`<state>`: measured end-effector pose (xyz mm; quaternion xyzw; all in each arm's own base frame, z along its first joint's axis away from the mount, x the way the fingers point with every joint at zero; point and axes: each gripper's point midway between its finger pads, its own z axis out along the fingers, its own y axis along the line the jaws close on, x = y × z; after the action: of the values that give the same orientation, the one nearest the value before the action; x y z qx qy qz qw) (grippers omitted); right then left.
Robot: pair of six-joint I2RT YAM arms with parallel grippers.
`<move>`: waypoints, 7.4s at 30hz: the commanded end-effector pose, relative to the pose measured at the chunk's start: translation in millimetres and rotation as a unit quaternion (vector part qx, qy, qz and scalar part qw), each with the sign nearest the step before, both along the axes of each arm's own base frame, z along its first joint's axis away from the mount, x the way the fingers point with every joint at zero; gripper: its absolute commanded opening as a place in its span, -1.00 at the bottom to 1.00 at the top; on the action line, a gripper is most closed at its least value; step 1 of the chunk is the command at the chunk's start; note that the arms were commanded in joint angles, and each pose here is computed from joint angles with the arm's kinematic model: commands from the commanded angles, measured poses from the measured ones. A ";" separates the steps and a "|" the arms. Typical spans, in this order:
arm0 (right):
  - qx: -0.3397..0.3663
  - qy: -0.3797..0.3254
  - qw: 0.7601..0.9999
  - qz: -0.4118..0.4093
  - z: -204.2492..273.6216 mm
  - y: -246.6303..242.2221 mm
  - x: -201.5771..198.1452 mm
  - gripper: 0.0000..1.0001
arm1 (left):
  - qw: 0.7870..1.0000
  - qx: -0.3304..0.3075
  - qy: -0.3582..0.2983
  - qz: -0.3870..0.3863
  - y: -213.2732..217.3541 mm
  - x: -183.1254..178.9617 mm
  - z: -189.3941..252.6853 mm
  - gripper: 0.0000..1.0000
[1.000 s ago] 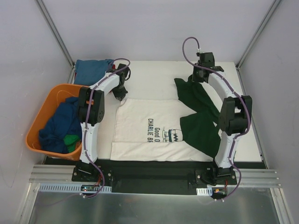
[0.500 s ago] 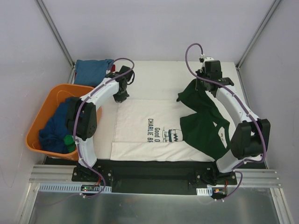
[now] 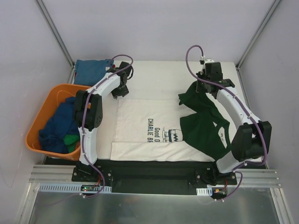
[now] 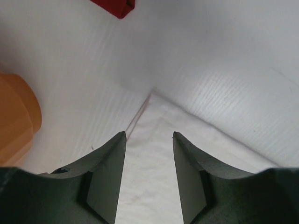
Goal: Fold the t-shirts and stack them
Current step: Grap the side of the flattened tshirt furthest away from the robot with both arms, then fold the other side of the tshirt into a rectangle, then rotate the tshirt 90 degrees
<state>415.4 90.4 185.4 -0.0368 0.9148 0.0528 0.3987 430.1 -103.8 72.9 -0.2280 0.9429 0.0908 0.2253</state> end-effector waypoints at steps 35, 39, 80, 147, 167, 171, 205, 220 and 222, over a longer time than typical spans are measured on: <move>-0.001 0.003 1.000 -0.018 14.6 -10.5 -33.9 -0.99 | 0.996 -0.084 -0.005 -0.006 -1.6 -44.3 -0.8 -1.00; -0.008 0.010 0.999 -0.032 10.9 -20.1 -61.7 -0.99 | 0.995 -0.092 -0.035 -0.018 -2.0 -66.2 17.5 -1.00; -0.071 0.226 0.964 -0.124 -24.4 -77.7 -254.0 -0.85 | 0.994 -0.089 -0.053 -0.043 12.2 -166.1 12.8 -1.00; 0.083 0.219 0.886 -0.399 -85.5 -88.0 -294.8 0.93 | 0.974 -0.131 0.069 -0.170 -63.4 -190.1 -49.9 0.99; 0.106 0.326 0.895 -0.285 -148.2 -41.2 -126.4 0.93 | 0.978 -0.141 0.092 -0.120 -50.5 -198.7 -63.8 0.99; 0.144 0.352 0.884 -0.273 -167.4 -22.6 -101.0 0.93 | 0.979 -0.142 0.093 -0.113 -49.4 -198.5 -64.6 0.99; -0.153 0.222 0.960 -0.073 -76.3 -11.2 25.0 0.93 | 0.943 -0.254 0.028 -0.214 -93.1 -243.4 18.7 0.99; -0.191 0.264 0.933 -0.152 -120.1 -26.5 18.2 0.93 | 0.947 -0.207 0.115 -0.216 -88.5 -247.5 -41.2 0.98; -0.186 0.266 0.935 -0.140 -121.7 -23.2 20.3 0.93 | 0.951 -0.196 0.123 -0.206 -80.8 -253.5 -49.9 0.98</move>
<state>432.8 71.7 59.5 0.0255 0.9787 -0.1563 0.1309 187.6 -194.8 35.6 -0.0570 0.9858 -0.1349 0.0826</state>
